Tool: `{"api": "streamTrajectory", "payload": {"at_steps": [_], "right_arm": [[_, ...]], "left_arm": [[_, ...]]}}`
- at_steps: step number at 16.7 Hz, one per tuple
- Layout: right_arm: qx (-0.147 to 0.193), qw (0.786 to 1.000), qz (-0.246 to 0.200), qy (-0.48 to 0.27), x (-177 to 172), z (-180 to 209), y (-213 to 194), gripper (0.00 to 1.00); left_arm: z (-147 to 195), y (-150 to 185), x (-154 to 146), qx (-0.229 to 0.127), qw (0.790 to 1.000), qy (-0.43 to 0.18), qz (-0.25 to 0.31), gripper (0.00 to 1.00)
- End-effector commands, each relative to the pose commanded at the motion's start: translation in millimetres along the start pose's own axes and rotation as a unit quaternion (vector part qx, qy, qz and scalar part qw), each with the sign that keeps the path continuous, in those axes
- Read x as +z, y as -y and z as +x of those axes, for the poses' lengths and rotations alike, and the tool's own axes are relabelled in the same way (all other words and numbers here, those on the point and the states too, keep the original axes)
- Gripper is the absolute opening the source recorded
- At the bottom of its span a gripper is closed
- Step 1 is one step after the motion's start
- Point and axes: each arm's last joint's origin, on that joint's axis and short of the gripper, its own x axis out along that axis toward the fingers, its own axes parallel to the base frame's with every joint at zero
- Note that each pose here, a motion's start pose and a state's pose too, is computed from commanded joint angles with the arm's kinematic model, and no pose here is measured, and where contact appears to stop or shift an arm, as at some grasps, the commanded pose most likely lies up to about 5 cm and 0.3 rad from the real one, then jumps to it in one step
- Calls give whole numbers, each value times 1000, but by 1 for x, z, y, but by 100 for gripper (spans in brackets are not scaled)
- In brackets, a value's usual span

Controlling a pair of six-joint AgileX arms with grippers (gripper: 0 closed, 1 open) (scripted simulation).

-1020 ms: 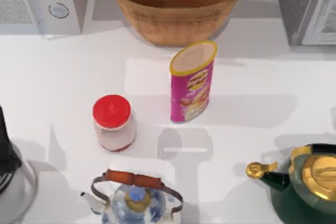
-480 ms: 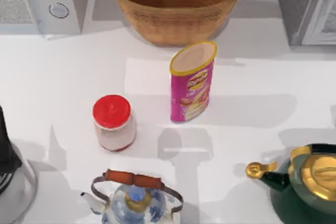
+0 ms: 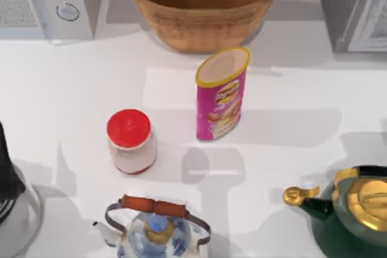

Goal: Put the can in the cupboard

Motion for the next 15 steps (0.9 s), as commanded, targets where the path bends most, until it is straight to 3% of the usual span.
{"api": "streamTrajectory", "payload": {"at_steps": [4, 15], "right_arm": [[0, 1000, 0, 0, 0, 0, 0, 100], [0, 1000, 0, 0, 0, 0, 0, 17]], "left_arm": [[0, 0, 0, 0, 1000, 0, 0, 100], [0, 0, 0, 0, 1000, 0, 0, 100]]}}
